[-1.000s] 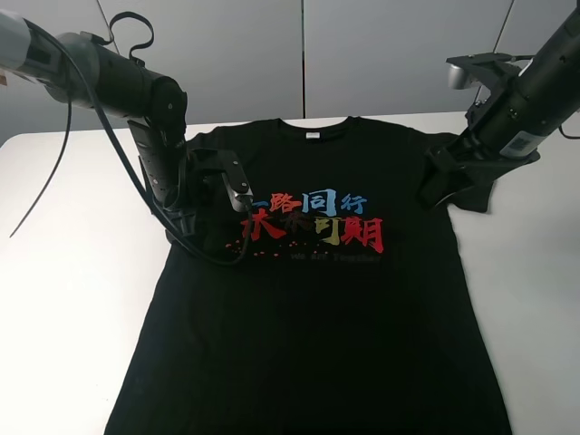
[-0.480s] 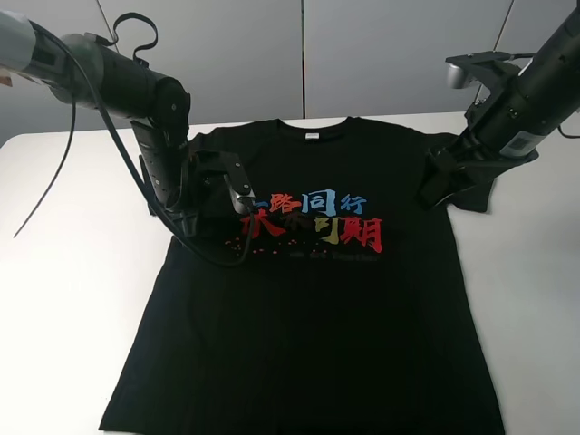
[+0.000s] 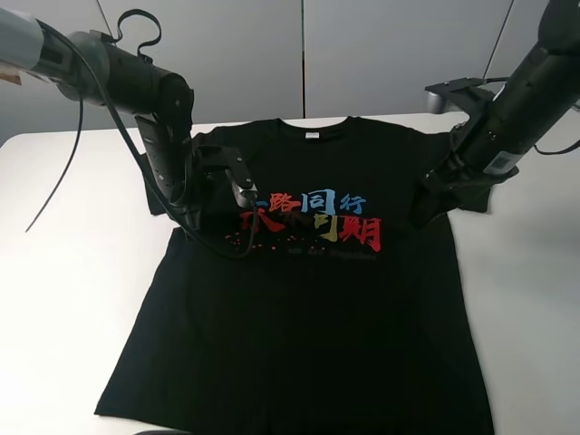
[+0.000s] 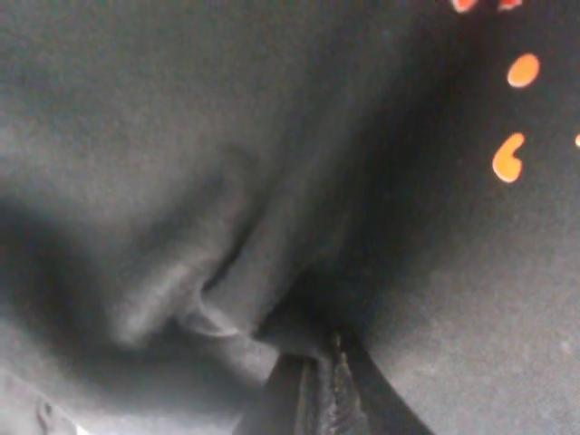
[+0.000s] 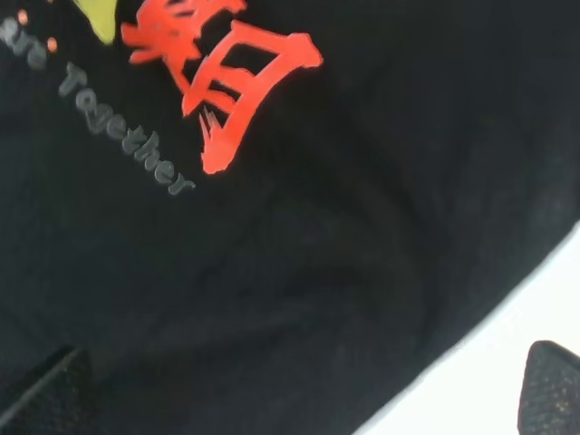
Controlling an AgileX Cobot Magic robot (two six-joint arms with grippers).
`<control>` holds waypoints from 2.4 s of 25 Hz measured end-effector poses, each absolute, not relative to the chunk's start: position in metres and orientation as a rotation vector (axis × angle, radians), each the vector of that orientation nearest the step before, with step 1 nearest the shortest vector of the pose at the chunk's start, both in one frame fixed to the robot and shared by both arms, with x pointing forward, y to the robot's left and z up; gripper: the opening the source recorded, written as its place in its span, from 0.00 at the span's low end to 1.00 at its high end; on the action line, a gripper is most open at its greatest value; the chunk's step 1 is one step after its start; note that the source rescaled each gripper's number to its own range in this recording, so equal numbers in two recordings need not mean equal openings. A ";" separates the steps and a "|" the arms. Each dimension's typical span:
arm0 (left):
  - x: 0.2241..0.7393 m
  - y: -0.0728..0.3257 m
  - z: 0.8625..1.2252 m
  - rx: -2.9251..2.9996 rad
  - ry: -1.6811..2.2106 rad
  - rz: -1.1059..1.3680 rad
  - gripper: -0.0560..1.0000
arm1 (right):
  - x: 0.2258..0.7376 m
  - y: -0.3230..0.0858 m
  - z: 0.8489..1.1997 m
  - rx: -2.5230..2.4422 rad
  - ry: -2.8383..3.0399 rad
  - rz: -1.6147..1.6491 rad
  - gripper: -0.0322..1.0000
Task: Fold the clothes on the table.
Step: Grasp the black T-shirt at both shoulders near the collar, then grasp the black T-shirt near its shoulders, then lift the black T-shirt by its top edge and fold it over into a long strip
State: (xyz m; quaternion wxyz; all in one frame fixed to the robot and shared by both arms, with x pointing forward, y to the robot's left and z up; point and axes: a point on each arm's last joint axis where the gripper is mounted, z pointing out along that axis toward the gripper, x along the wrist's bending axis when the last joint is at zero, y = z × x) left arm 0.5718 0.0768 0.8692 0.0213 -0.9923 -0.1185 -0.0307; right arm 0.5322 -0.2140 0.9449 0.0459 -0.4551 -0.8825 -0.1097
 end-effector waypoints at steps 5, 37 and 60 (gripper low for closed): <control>0.573 0.076 0.870 -3.080 -0.371 -0.103 0.05 | 0.535 -0.194 0.925 -1.211 -2.806 -0.270 1.00; 0.574 0.075 0.870 -3.085 -0.372 -0.112 0.05 | 0.563 -0.195 0.863 -1.047 -2.938 0.009 0.19; 0.621 0.047 0.986 -3.251 -0.702 -0.651 0.05 | 0.607 -0.203 0.969 -1.439 -3.254 -0.097 0.03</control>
